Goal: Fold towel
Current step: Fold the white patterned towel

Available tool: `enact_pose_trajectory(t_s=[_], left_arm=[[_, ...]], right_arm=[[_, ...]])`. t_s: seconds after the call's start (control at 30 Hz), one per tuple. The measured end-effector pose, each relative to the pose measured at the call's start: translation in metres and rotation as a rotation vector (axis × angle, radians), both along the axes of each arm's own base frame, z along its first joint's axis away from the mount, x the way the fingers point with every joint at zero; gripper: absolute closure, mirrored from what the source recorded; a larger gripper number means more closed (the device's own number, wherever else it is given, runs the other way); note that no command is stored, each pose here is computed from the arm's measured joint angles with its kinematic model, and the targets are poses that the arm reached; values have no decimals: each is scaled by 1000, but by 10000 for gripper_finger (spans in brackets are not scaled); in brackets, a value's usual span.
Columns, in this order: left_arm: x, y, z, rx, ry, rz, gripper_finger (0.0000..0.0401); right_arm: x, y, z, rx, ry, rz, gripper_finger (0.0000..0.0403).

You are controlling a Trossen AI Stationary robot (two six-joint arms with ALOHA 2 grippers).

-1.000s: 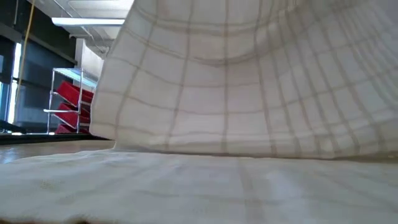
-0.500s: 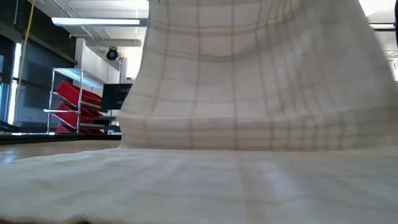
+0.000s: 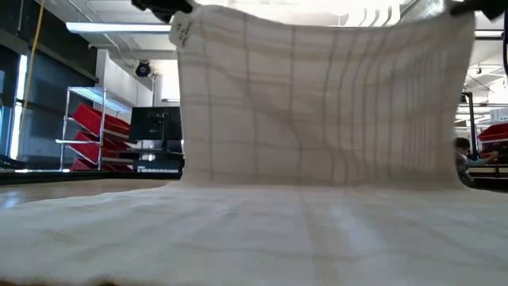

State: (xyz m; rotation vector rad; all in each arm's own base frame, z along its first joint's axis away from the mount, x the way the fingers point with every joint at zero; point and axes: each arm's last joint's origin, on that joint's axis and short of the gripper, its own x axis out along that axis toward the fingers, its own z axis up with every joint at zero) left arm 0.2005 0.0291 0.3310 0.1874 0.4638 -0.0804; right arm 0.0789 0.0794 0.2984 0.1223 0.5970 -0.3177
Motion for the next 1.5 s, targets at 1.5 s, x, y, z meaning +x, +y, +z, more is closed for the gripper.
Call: enact_pose_trajectory(t_s=[1.5], left_arm=[[40, -168, -155, -555, 652, -194, 401]], right_arm=[[74, 151, -125, 698, 443, 320, 403]])
